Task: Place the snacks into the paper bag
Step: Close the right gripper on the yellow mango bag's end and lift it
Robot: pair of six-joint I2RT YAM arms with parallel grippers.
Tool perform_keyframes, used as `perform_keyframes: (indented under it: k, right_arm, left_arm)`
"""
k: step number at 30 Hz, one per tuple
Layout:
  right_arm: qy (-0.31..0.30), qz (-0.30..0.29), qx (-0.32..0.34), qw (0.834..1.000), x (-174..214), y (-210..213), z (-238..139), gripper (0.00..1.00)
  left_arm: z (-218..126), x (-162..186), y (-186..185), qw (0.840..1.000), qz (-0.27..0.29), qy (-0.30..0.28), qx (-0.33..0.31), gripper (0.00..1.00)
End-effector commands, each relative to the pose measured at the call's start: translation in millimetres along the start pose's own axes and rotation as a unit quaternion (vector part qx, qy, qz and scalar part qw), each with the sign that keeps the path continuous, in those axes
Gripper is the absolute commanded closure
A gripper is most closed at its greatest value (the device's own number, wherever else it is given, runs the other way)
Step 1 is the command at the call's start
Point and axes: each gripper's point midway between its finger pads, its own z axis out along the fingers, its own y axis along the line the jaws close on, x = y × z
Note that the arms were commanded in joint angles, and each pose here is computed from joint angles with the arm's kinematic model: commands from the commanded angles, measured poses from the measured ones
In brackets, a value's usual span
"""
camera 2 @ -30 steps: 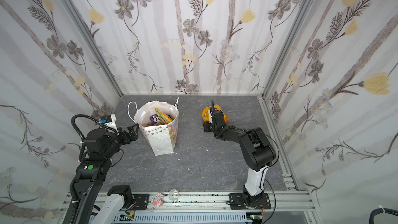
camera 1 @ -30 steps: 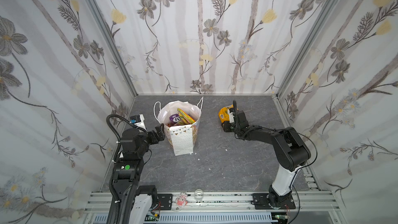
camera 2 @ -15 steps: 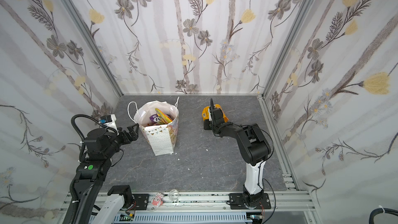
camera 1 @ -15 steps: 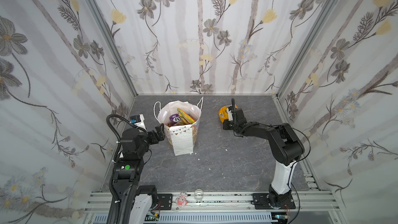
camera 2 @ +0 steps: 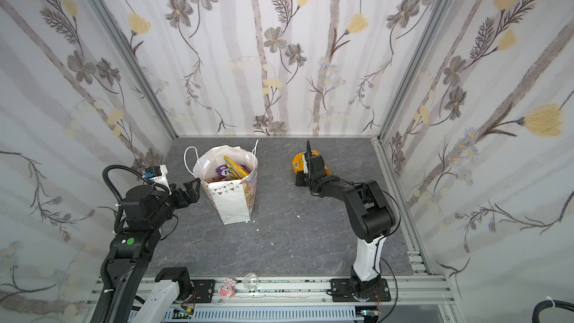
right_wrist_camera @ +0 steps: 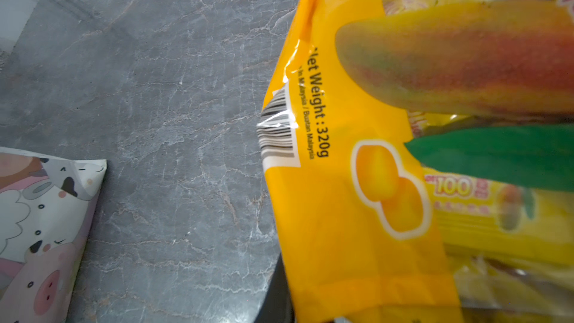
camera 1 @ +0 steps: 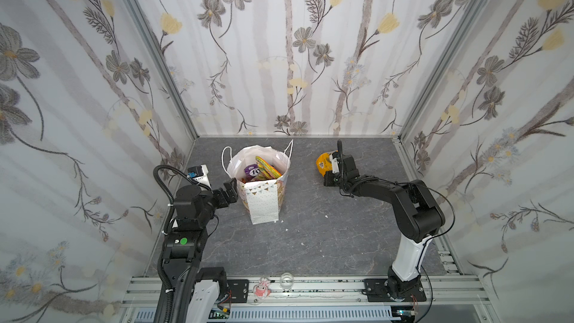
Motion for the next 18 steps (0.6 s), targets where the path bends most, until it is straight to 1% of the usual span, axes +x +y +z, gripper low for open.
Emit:
perform_keyframes:
  k: [1,9,18]
  right_arm:
    - [-0.017,-0.012,-0.025,0.999,-13,12,-11,1.0]
    - [-0.047,-0.017,-0.086,0.995,-28,40,-39,1.0]
    - [-0.085,-0.023,-0.117,0.989,-46,58,-75,1.0]
  left_arm:
    - [0,-6,-4,1.0,0.004,-0.011,0.009,0.0]
    - [-1,-7,-4,1.0,0.004,-0.014,0.008,0.0]
    - [-1,-7,-4,1.0,0.004,-0.013,0.01,0.0]
